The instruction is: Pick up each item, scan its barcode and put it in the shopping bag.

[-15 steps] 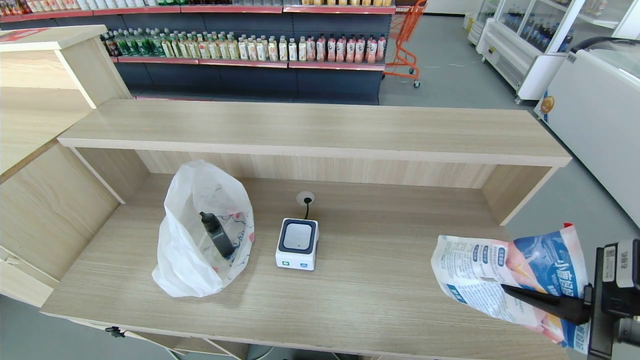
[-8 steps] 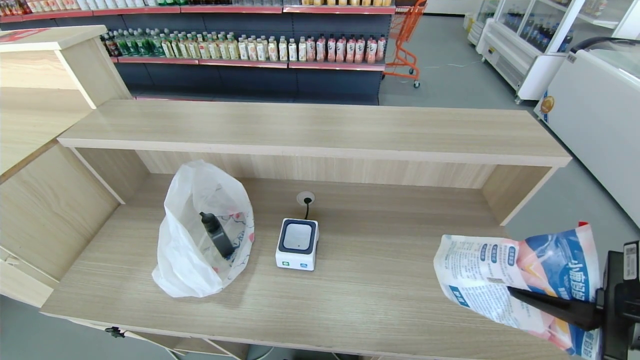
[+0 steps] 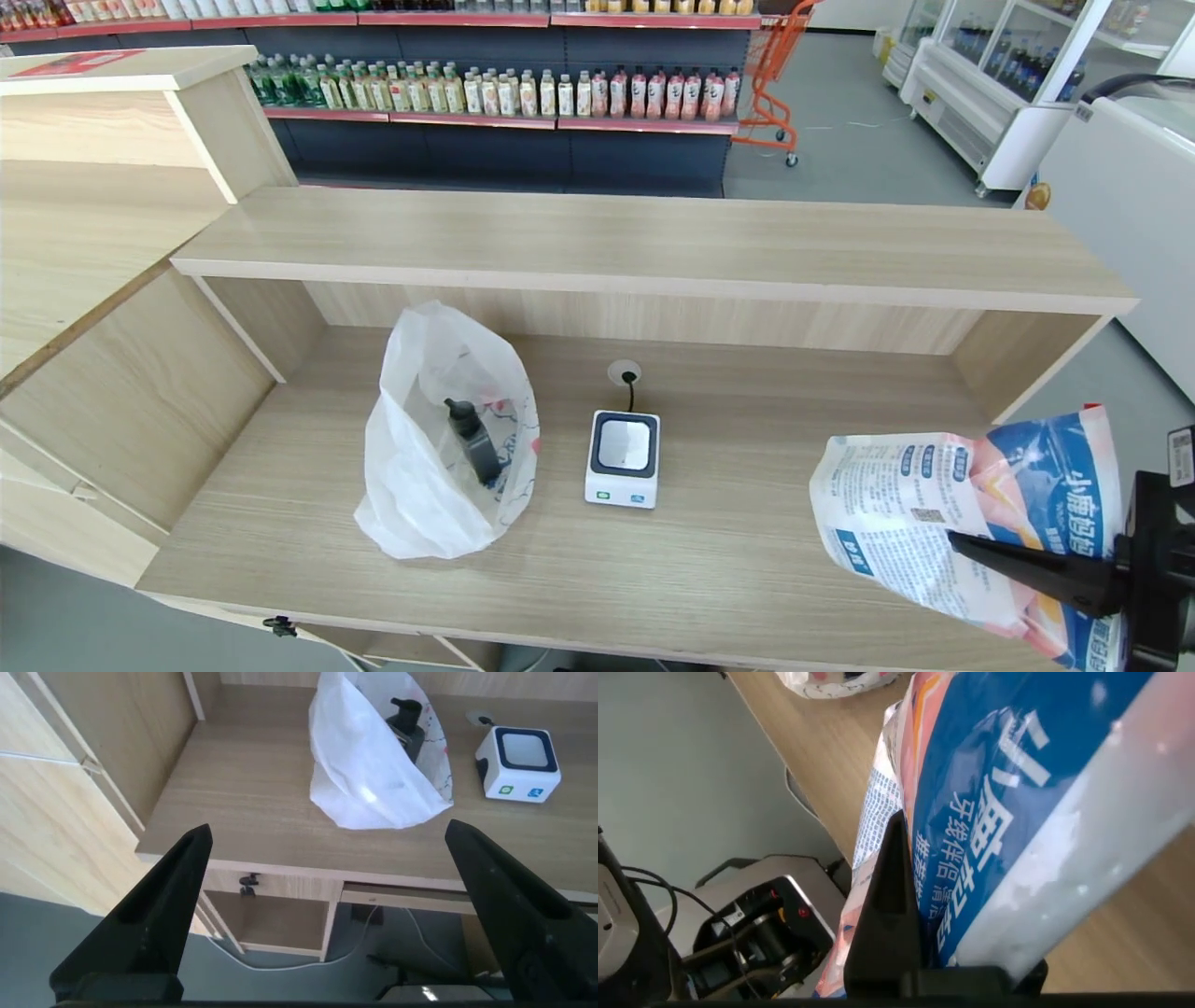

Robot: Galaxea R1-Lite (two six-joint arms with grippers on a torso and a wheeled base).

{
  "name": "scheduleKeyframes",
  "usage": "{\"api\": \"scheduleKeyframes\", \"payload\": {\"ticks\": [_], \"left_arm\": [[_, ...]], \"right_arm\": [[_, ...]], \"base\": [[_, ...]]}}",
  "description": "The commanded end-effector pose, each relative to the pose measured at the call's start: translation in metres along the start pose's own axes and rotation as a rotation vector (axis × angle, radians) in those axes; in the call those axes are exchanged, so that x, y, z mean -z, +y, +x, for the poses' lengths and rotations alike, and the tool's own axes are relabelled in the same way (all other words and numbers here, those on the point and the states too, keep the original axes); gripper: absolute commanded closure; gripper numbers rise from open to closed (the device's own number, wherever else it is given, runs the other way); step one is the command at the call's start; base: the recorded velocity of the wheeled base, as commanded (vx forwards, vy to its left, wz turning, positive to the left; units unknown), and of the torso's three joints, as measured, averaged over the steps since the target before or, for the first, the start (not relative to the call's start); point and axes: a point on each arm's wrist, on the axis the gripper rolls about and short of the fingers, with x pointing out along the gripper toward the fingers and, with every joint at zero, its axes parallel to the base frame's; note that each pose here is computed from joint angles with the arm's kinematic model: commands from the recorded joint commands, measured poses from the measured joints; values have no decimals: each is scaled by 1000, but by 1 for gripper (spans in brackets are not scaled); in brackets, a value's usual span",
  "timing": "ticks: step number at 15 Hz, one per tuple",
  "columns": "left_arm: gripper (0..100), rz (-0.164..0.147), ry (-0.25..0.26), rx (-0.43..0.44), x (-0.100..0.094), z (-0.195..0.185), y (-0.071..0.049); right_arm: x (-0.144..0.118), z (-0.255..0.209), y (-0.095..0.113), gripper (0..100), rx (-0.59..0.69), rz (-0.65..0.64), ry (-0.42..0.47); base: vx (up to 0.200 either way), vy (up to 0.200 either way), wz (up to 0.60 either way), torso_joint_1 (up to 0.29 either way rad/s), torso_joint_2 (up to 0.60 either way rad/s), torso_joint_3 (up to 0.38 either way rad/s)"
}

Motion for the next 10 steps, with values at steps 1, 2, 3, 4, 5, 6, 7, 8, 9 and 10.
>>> {"api": "scheduleKeyframes", "payload": {"ticks": [1,2,3,4,5,6,7,8,9,10], "left_arm": [[0,3,-1,2,0,0,0],[0,3,-1,0,0,0,0],[0,3,-1,2,0,0,0],[0,3,-1,0,0,0,0],[0,4,-1,0,0,0,0],[0,4,-1,0,0,0,0],[0,3,-1,0,0,0,0],[0,4,-1,2,0,0,0],[0,4,-1,0,0,0,0],[0,4,2,2,0,0,0]], "right_arm": [[1,2,-1,100,-5,9,7],[1,3,-1,100,-6,15,9],[1,2,-1,100,-6,19,9],[2,3,-1,100,-7,25,11],[2,3,-1,100,-8,35,13],[3,5,-2,100,-10,44,19],[4,7,-3,100,-12,55,27],[5,10,-4,100,-17,70,37],[5,12,-5,100,-21,80,44],[6,13,-5,100,-23,86,48]], "base": [[0,200,0,7,2,-2],[0,200,0,-2,2,7],[0,200,0,2,-2,12],[0,200,0,7,2,7],[0,200,0,-7,7,2],[0,0,0,0,0,0],[0,0,0,0,0,0],[0,0,0,0,0,0],[0,0,0,0,0,0],[200,0,0,2,2,-7]]}}
